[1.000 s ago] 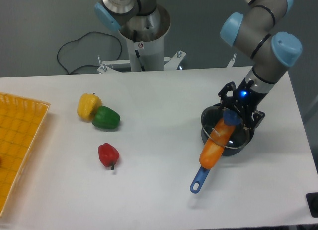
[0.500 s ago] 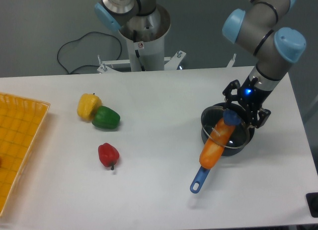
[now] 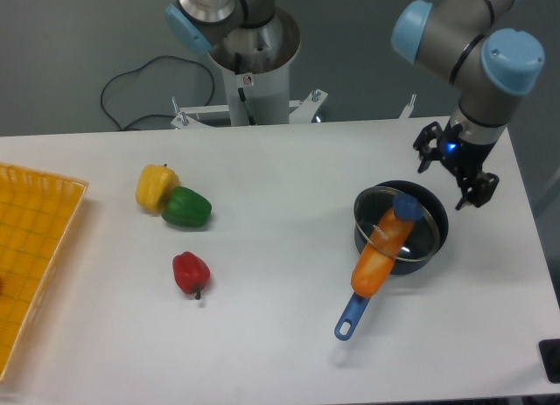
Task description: Close the pot lid
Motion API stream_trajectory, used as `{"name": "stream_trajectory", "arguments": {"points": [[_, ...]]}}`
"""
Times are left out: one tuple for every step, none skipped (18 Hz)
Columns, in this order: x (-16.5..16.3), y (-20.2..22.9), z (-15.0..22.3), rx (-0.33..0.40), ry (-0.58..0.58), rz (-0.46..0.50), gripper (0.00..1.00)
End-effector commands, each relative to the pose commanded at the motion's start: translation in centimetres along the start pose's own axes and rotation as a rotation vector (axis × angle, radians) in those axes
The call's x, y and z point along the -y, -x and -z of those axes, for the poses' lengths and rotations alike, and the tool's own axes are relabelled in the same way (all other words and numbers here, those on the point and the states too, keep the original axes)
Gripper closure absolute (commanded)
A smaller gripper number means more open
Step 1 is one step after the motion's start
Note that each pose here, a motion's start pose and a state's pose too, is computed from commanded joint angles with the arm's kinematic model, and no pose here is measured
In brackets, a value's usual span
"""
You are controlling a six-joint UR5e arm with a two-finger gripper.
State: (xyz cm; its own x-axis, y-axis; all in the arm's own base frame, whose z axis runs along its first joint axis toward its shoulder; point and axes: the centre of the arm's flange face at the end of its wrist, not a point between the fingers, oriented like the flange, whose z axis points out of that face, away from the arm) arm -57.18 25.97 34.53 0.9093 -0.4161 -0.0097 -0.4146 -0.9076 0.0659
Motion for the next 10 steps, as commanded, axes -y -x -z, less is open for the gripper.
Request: {"name": "stream_trajectory", "arguments": {"points": [[-1.4, -0.1, 0.0, -0.004, 0.012, 0.018, 0.00], [-2.9, -0.2, 0.2, -0.002, 0.010, 0.041, 0.00], [-4.2, -0.5, 0.8, 0.006, 0.008, 0.062, 0.00], [-5.6, -0.9, 1.4, 0.014, 0.016, 0.082, 0.00], [-6.7, -1.2, 1.5, 0.010, 0.019, 0.101, 0.00], [-8.0, -1.5, 1.4, 0.005, 0.021, 0.122, 0.00], [-9.0, -2.2, 1.7, 0.005, 0.022, 0.140, 0.00], [-10.0, -2.7, 2.2, 0.011, 0.025, 0.156, 0.00], [-10.5, -2.9, 2.2, 0.010, 0.025, 0.166, 0.00], [-11.5, -3.1, 2.3, 0.012, 0.026, 0.181, 0.00]]}}
